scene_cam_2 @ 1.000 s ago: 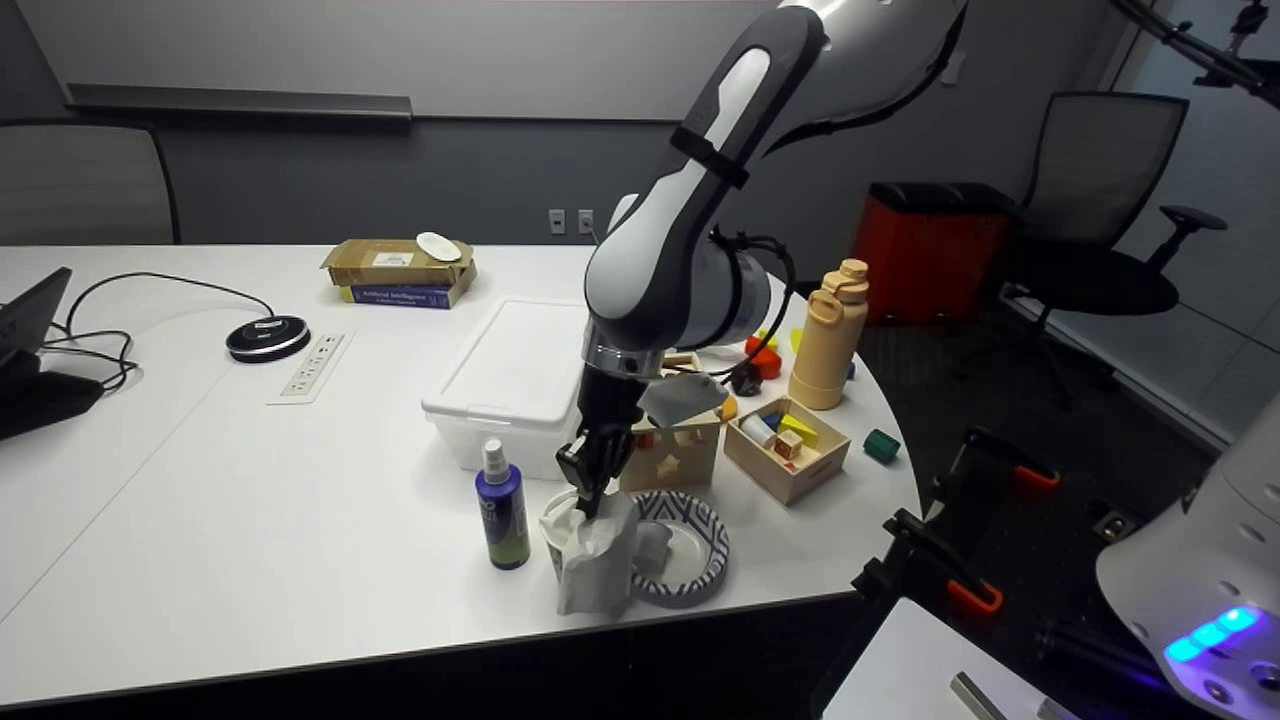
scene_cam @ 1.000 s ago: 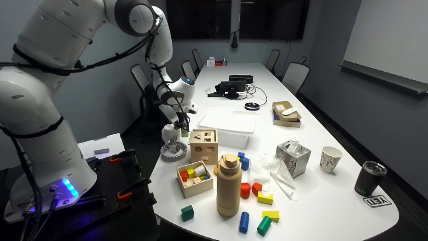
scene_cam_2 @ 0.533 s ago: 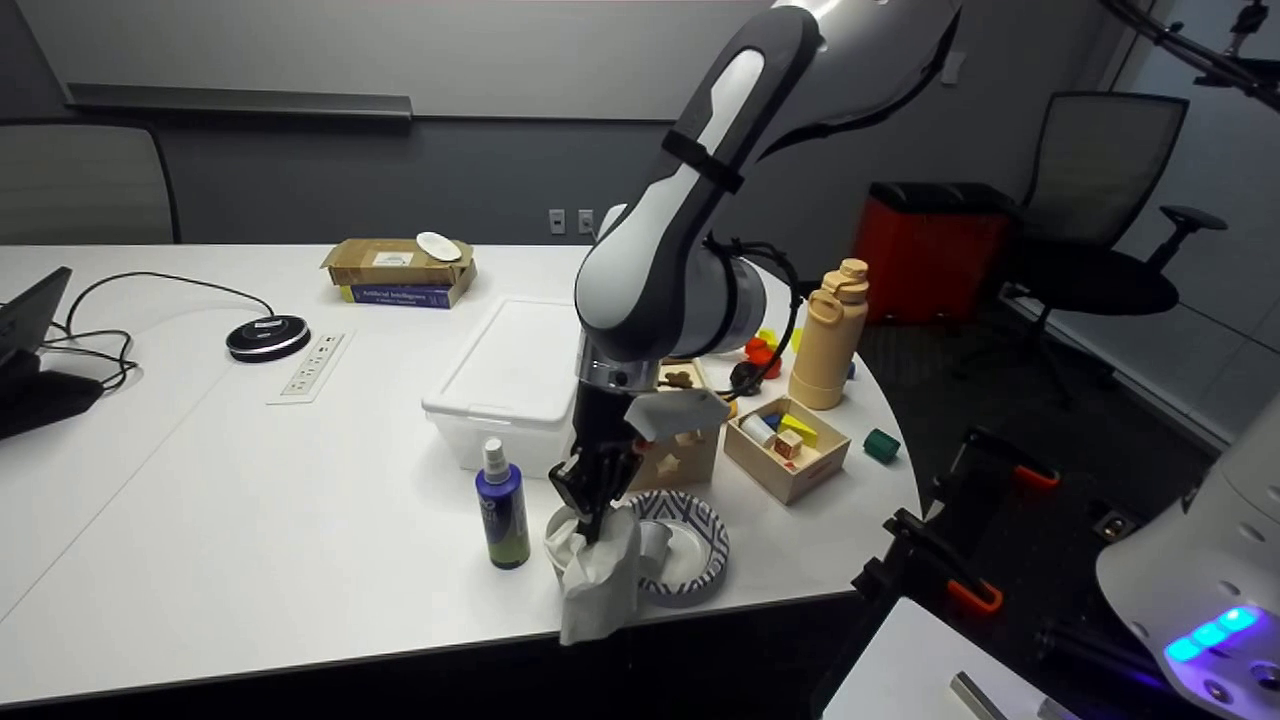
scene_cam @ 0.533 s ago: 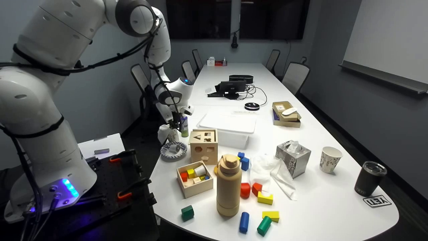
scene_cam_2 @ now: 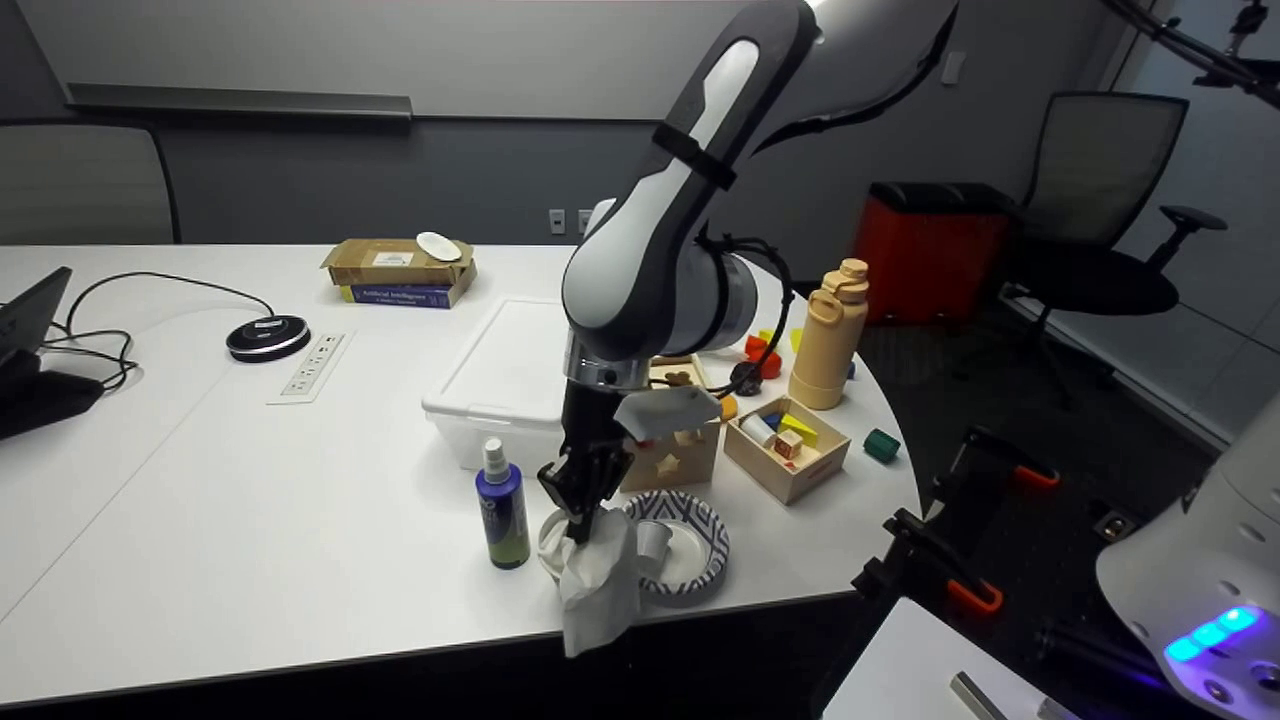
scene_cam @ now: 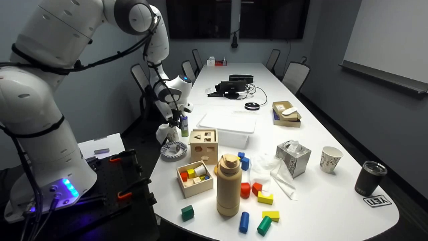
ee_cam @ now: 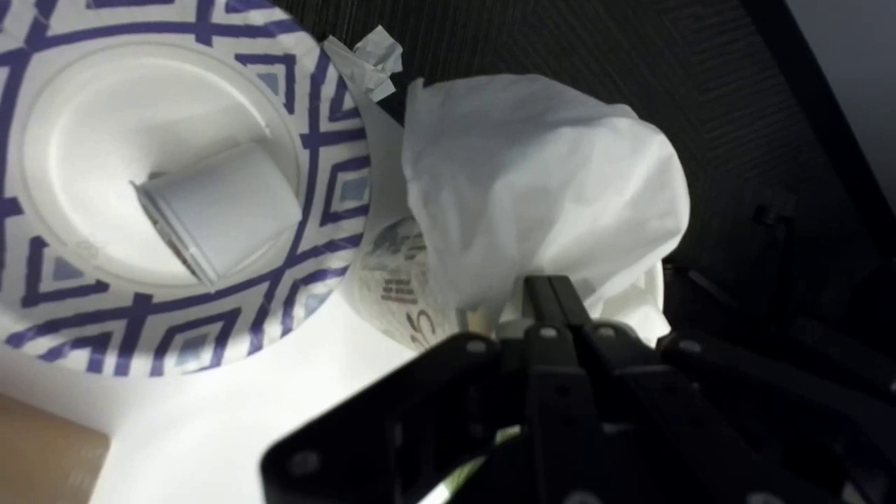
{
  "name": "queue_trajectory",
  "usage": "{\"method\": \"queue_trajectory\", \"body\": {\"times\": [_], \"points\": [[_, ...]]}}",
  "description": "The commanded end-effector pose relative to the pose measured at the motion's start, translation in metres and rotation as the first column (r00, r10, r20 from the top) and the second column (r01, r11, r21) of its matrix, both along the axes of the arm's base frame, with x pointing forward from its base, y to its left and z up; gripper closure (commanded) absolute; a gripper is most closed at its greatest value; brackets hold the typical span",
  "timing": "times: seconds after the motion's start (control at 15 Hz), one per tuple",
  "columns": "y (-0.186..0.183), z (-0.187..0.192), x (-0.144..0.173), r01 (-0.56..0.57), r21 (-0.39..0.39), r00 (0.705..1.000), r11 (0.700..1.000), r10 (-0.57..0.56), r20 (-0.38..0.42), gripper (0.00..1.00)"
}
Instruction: Use the napkin to wipe the rim of the paper cup
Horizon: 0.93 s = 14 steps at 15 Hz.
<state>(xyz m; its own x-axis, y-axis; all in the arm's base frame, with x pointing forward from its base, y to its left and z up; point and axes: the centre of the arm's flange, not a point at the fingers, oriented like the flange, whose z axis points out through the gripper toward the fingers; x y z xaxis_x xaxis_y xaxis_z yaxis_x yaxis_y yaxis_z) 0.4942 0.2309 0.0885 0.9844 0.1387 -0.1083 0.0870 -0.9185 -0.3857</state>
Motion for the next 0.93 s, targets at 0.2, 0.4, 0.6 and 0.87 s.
{"method": "queue_trajectory", "body": {"times": [0.2, 0.4, 0.6, 0.87], "points": [[0.0, 0.019, 0.005, 0.022, -0.01, 0.986, 1.0, -0.02, 0.168, 1.0], [0.001, 0.02, 0.002, 0.005, -0.009, 0.969, 1.0, -0.002, 0.249, 1.0], [-0.001, 0.02, -0.003, -0.042, -0.041, 0.946, 0.998, 0.053, 0.319, 1.0], [-0.008, 0.018, -0.017, -0.124, -0.125, 0.95, 0.984, 0.154, 0.272, 1.0]]}}
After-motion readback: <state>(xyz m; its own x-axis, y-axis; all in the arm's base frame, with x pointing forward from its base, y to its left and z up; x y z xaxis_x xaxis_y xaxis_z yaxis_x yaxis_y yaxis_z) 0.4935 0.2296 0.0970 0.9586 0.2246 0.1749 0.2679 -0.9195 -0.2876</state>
